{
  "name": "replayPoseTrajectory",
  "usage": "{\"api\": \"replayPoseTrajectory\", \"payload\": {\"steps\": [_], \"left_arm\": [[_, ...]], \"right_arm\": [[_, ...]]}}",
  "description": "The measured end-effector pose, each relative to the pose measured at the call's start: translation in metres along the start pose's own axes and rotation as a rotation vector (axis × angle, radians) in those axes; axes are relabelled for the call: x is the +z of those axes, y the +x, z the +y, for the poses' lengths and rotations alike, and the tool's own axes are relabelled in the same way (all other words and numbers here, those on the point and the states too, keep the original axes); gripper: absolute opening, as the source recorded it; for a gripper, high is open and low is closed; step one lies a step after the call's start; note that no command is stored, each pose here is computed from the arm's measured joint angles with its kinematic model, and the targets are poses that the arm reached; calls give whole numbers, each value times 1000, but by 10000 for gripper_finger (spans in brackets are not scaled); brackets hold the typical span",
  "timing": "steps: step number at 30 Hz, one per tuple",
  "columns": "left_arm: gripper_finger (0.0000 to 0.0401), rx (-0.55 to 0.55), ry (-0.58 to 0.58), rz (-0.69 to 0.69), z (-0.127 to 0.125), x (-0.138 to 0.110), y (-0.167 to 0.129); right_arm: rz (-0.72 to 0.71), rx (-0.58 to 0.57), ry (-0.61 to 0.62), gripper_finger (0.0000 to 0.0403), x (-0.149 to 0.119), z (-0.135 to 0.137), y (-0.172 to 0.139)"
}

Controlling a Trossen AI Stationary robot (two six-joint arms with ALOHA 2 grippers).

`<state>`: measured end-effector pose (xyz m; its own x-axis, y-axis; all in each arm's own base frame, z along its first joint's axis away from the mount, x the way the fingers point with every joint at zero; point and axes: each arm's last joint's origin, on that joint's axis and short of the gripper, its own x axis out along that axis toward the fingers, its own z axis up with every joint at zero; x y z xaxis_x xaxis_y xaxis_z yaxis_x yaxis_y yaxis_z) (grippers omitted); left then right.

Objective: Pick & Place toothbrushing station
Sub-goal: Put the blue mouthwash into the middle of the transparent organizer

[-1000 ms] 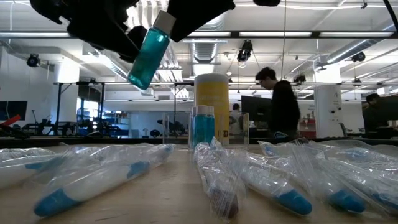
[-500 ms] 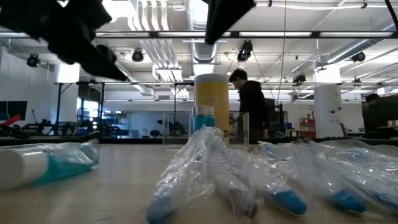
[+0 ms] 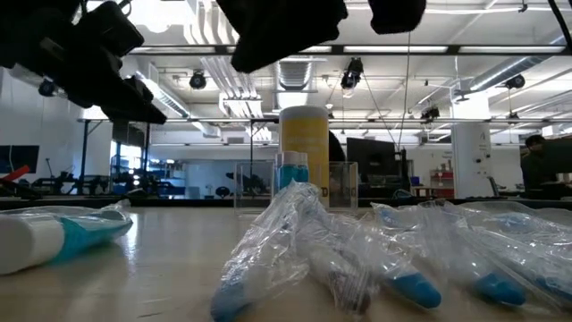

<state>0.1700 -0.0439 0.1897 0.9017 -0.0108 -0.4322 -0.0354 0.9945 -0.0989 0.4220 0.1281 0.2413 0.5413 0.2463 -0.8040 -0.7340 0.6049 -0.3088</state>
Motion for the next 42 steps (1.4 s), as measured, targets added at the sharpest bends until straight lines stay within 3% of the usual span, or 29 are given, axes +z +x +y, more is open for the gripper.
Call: {"api": "replayPoseTrajectory", "payload": {"steps": [7,14,21,26,42], "left_arm": [[9,1,-78,-96,0,7,-8],[6,-4,-140,-304,1,15,-17],[10,-6,-174,-410,5,19,-30],[8,-11,-187,-420,6,17,-33],[9,-11,-281,-346,9,-7,-25]], "right_arm": [[-80,-30,-115,107,0,-2,7],[-142,-5,-191,172,-3,-1,34],[-72,69,-332,190,-6,-10,76],[-24,127,-464,190,-2,-21,92],[-32,146,-673,197,12,-35,120]]}}
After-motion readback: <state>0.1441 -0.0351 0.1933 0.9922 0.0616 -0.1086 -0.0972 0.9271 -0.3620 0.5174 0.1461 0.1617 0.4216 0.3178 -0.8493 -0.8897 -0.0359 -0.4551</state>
